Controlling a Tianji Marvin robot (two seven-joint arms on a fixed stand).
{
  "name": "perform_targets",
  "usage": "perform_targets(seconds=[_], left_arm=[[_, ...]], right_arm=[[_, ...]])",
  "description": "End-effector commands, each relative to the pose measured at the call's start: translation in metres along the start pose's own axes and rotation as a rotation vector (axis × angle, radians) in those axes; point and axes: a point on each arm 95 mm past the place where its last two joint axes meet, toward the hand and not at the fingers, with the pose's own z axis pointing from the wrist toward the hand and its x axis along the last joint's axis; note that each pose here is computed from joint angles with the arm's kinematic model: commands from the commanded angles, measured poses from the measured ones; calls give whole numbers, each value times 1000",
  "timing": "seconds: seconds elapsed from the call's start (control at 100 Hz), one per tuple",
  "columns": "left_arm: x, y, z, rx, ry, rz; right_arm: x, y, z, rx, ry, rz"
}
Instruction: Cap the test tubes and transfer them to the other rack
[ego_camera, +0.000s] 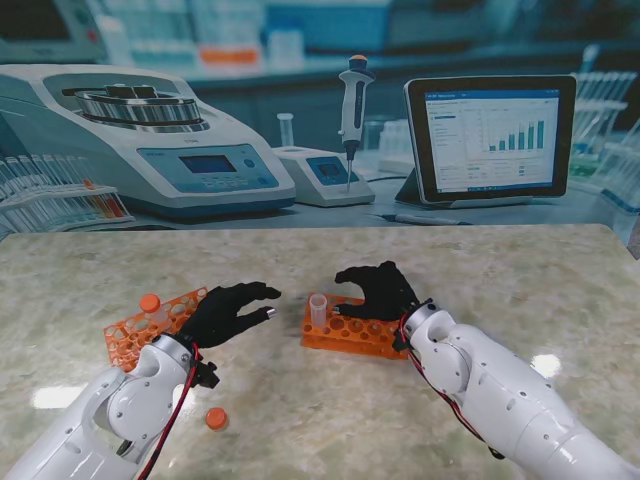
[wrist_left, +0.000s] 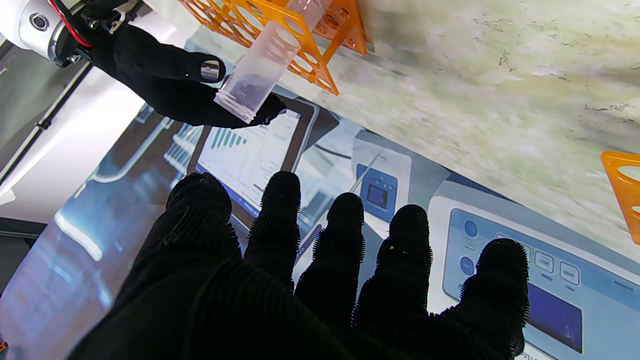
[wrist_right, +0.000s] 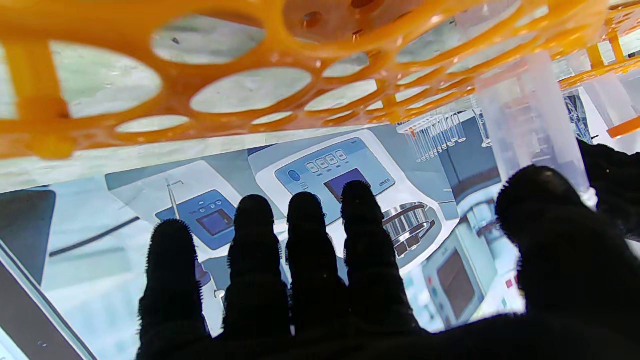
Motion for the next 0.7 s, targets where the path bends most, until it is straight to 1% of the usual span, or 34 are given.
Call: perform_targets(seconds=[0.0,0.23,0.36,0.47,0.69], left_arm=[[0,0,0,-7,-1,0],[-1,0,-1,-9,1,2],[-1,0,-1,-10,0,3],[-1,0,-1,-13,0,4],[-1,1,-1,-17,-1,4]], right_arm=[[4,-4,3,3,2,8],[8,-9,6,2,26,9],[10,-11,6,0,41,-8],[11,-12,7,10,50,-27],[15,-17,8,32,61,-34]])
